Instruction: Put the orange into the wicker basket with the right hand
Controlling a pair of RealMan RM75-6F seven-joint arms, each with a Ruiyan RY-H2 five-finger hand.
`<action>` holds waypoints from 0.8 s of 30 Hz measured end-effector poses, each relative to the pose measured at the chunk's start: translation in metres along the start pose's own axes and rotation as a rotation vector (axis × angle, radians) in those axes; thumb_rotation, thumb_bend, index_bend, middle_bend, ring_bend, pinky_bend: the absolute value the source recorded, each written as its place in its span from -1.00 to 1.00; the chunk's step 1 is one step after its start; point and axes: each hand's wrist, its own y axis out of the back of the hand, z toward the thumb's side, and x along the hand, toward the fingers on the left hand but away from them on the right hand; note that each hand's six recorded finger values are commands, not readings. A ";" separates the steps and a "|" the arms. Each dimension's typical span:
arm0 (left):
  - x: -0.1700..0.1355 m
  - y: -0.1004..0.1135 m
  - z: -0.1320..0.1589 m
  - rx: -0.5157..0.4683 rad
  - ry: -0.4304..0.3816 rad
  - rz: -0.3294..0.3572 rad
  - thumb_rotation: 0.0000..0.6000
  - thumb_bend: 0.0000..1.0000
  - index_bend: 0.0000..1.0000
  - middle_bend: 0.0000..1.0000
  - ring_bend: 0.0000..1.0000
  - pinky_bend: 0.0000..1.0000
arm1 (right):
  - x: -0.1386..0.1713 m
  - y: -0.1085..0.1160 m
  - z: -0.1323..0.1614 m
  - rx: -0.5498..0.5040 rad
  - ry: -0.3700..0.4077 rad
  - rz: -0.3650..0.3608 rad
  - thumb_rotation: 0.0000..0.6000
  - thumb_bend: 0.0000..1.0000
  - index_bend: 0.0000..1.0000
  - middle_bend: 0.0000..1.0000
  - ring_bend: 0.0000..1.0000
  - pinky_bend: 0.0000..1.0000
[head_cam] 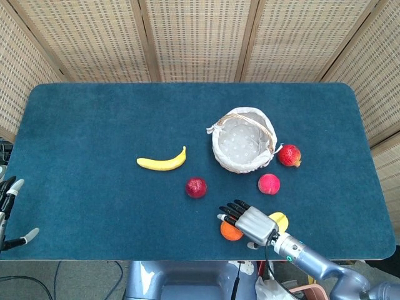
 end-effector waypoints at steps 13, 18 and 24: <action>0.000 0.000 0.002 0.000 -0.007 0.000 1.00 -0.99 -1.00 -1.00 -1.00 -1.00 | -0.026 0.002 0.012 -0.029 0.028 -0.135 1.00 -0.25 -0.02 -0.02 -0.24 0.10; 0.001 -0.001 0.000 -0.005 -0.001 -0.004 1.00 -0.99 -1.00 -1.00 -1.00 -1.00 | -0.021 0.041 0.009 -0.058 0.041 -0.286 1.00 -0.22 -0.02 -0.01 -0.24 0.11; 0.001 0.000 -0.001 -0.013 0.005 -0.005 1.00 -0.98 -1.00 -1.00 -1.00 -1.00 | -0.025 0.107 -0.023 -0.053 -0.030 -0.462 1.00 -0.22 -0.02 -0.01 -0.24 0.11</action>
